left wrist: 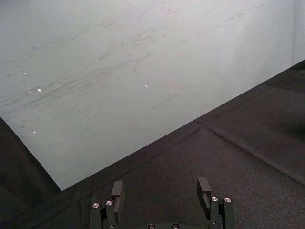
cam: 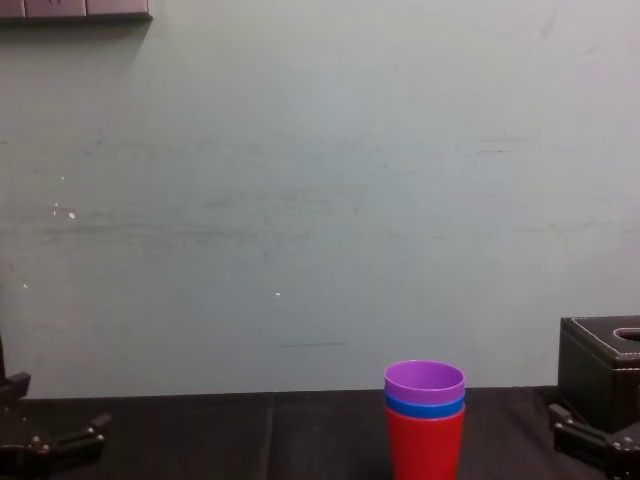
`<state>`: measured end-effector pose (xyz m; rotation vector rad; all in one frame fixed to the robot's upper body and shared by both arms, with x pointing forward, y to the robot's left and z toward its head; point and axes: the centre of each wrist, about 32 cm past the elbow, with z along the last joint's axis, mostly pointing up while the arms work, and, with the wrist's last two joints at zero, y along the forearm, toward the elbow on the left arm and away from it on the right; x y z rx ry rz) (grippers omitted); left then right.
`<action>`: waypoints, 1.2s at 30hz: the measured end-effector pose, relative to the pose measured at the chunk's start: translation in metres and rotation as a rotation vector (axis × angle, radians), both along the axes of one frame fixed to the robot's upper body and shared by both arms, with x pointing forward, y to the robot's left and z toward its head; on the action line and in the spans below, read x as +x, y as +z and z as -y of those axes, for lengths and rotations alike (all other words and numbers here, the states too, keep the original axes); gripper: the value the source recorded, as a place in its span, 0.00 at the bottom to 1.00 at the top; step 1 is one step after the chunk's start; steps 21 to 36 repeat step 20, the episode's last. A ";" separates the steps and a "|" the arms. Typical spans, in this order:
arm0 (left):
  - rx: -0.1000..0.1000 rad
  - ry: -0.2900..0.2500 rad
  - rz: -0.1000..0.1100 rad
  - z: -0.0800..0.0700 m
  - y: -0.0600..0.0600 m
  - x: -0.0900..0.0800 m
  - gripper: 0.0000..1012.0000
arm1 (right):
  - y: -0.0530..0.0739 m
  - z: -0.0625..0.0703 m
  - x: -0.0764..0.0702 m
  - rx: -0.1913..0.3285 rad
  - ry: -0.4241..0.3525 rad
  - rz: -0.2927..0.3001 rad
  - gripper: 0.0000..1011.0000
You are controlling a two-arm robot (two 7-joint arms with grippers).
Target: Stack the three plastic cups sequentially using one hand.
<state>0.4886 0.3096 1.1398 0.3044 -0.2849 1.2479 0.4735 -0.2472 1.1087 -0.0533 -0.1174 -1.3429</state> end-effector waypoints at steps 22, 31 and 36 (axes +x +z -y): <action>0.000 0.000 0.000 0.000 0.000 0.000 0.99 | 0.000 0.000 0.000 0.000 0.000 -0.001 0.99; 0.000 0.000 0.000 0.000 0.000 0.000 0.99 | 0.000 0.000 0.000 0.000 0.000 -0.001 0.99; 0.000 0.000 0.000 0.000 0.000 0.000 0.99 | 0.000 0.000 0.000 0.000 0.000 -0.001 0.99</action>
